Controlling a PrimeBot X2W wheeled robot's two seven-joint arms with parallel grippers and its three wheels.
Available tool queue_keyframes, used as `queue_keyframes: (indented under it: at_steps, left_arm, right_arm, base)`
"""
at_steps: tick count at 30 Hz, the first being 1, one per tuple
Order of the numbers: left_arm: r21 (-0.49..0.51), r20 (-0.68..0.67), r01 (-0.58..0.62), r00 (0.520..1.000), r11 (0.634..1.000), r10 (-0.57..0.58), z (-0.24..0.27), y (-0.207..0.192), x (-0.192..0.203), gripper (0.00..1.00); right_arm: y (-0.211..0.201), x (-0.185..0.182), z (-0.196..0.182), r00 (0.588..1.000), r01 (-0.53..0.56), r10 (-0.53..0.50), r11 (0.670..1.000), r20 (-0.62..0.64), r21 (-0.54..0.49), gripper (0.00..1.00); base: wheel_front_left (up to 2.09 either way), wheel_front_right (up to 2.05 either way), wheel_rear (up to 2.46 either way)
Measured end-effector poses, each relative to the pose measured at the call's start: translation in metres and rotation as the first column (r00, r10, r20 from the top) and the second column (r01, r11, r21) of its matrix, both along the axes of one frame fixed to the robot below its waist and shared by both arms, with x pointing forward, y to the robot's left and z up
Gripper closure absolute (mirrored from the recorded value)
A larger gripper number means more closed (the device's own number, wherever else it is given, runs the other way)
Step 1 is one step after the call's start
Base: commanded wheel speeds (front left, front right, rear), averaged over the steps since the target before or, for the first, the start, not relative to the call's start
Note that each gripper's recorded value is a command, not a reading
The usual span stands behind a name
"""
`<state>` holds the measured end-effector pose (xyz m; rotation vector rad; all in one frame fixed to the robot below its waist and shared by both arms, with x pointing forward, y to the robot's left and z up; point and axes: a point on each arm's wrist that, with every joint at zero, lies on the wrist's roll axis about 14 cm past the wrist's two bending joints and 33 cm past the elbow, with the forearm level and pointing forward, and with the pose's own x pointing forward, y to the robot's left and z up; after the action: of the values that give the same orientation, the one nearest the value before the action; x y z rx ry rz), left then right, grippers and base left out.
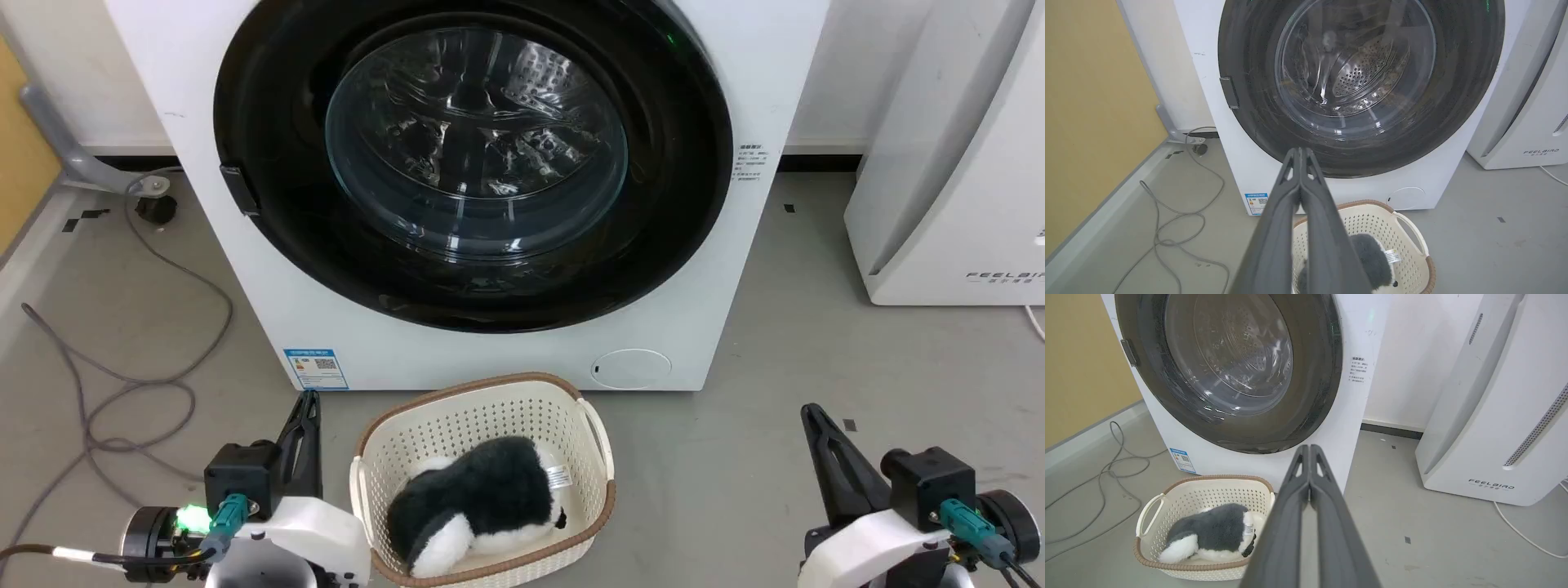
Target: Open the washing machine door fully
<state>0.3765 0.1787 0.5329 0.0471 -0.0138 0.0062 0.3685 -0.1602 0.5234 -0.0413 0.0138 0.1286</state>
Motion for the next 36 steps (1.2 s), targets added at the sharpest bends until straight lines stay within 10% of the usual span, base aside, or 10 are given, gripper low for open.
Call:
queue_keyframes:
  at_steps: [29, 30, 36]
  left_arm:
    - [0.0, 0.0, -0.001, 1.0, 1.0, 0.001, 0.0, 0.0002, 0.0, 1.0]
    - [0.0, 0.0, -0.001, 1.0, 1.0, 0.001, -0.0001, 0.0003, 0.0, 0.0]
    - [0.0, 0.001, -0.005, 1.0, 1.0, 0.005, -0.0003, 0.0006, 0.0002, 0.0]
  right_arm:
    - [-0.0001, -0.0001, 0.0, 1.0, 0.0, 0.0, 1.0, 0.0, 0.001, 1.0]
    - [-0.0002, -0.0001, -0.0002, 1.0, 0.001, -0.001, 1.0, -0.001, 0.001, 0.0]
    - [-0.0025, 0.0002, 0.0004, 1.0, 0.007, -0.008, 1.0, 0.003, 0.009, 0.0]
  base:
    - [0.0, 0.0, 0.0]
    - [0.0, 0.0, 0.0]
    - [0.0, 0.0, 0.0]
